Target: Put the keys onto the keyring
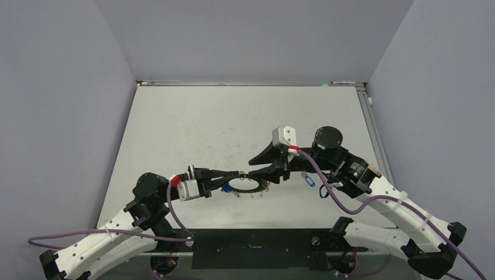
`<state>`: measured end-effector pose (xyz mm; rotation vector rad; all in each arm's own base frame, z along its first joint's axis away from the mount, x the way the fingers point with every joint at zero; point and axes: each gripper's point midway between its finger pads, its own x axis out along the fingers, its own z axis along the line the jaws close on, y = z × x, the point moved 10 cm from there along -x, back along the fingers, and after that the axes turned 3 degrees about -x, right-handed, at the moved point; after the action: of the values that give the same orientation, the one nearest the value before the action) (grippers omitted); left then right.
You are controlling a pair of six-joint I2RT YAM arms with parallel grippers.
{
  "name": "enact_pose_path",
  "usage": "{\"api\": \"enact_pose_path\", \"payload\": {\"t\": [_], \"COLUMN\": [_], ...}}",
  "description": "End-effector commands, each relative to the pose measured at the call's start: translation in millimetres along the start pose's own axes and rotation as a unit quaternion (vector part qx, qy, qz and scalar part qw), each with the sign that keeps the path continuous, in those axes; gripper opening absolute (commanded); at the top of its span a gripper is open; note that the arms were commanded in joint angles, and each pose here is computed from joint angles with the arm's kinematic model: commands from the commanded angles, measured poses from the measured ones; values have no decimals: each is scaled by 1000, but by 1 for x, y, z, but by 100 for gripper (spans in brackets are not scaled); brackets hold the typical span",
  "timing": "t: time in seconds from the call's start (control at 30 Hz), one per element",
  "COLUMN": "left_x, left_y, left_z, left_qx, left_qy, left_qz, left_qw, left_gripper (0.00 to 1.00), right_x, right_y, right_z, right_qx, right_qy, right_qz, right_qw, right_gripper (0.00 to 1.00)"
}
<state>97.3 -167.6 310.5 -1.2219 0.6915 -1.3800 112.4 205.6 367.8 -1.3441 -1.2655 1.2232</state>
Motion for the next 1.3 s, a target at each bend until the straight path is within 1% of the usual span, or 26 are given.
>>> {"api": "enact_pose_path", "payload": {"t": [0.0,0.17,0.3,0.6,0.73,1.1,1.13,1.27], "left_x": [3,2,2,4,4,5,5,5], "left_y": [-30,-33,-32,-32,-31,-28,-28,-29], "left_z": [0,-3,-4,-5,-5,-7,-7,-7], "left_qx": [8,-23,-34,-49,-57,-72,-73,-75], "left_qy": [7,4,4,5,6,6,6,6], "left_qz": [-83,-111,-118,-129,-136,-146,-146,-150], "left_qw": [997,994,992,990,989,987,987,986], "left_gripper": [0,0,0,0,0,0,0,0], "right_x": [3,9,14,22,23,29,29,31], "right_y": [-15,-17,-16,-16,-17,-19,-20,-18], "right_z": [-5,-9,-8,-4,-4,-6,-6,-5], "right_qx": [-40,-52,-52,-51,-54,-59,-59,-57], "right_qy": [-1,-15,-27,-44,-43,-51,-52,-57], "right_qz": [-6,-11,-13,-18,-23,-44,-46,-45], "right_qw": [999,998,998,998,997,996,996,996], "right_gripper": [31,25,23,23,24,23,23,14]}}
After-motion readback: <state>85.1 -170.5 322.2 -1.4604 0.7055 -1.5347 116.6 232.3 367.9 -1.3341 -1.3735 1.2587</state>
